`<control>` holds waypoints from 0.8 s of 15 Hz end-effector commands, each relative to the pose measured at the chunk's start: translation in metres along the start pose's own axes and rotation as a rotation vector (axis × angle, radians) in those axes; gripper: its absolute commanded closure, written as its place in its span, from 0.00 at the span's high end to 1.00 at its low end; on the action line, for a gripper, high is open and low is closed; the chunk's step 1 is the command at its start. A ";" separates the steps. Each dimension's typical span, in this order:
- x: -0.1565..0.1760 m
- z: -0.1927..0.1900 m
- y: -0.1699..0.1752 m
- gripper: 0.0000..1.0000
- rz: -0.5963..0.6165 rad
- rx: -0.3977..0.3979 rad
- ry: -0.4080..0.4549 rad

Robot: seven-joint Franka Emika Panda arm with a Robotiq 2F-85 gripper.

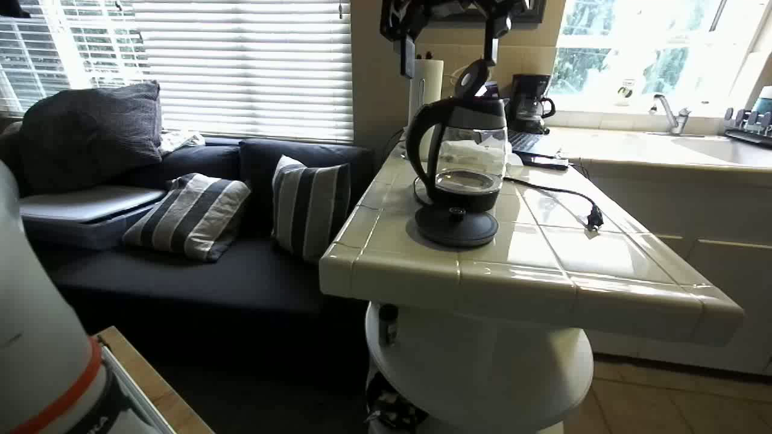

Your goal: Move the kettle to the left

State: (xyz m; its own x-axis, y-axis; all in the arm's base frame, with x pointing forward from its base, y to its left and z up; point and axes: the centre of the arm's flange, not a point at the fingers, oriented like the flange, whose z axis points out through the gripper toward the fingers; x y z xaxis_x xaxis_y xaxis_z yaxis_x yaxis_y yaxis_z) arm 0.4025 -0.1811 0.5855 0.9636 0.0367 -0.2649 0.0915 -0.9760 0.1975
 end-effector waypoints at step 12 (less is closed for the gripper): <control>0.033 -0.008 -0.031 1.00 0.092 0.133 0.041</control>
State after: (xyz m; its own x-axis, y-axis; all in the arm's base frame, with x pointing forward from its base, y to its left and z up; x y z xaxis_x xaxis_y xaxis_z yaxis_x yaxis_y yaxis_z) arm 0.4076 -0.1706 0.5835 0.9706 0.0116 -0.2405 0.0515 -0.9858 0.1600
